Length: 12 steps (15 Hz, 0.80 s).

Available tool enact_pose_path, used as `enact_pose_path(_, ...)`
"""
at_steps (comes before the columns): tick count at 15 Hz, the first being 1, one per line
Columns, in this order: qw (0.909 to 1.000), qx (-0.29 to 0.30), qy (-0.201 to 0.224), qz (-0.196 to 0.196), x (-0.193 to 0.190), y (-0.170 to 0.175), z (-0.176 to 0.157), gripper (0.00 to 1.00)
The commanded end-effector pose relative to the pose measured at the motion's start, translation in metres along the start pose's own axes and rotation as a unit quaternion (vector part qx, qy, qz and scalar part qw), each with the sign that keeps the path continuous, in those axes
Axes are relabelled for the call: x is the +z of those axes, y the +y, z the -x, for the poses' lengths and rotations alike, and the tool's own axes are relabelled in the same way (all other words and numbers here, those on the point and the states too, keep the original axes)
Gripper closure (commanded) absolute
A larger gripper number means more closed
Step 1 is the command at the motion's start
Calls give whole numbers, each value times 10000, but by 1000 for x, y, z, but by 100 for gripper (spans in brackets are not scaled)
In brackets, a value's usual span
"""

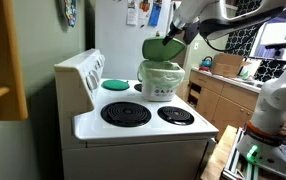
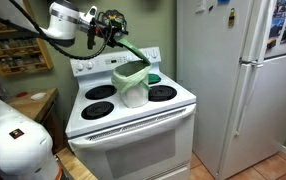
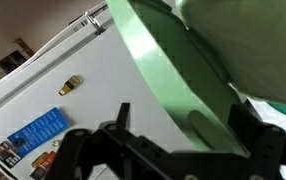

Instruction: Open the trash lid

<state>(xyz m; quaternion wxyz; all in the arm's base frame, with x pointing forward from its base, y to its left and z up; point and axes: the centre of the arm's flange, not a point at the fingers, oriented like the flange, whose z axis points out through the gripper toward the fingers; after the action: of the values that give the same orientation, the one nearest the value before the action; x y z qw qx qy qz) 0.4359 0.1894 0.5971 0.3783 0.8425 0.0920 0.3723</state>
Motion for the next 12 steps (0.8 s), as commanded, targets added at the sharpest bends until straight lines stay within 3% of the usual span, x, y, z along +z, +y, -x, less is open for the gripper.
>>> enact_pose_path(1, 9972, 674, 194, 248, 12, 1, -11, 0)
enact_pose_path(6, 9835, 1683, 323, 580, 20, 15, -21, 0)
enact_pose_path(12, 9709, 2242, 356, 759, 37, 29, -33, 0)
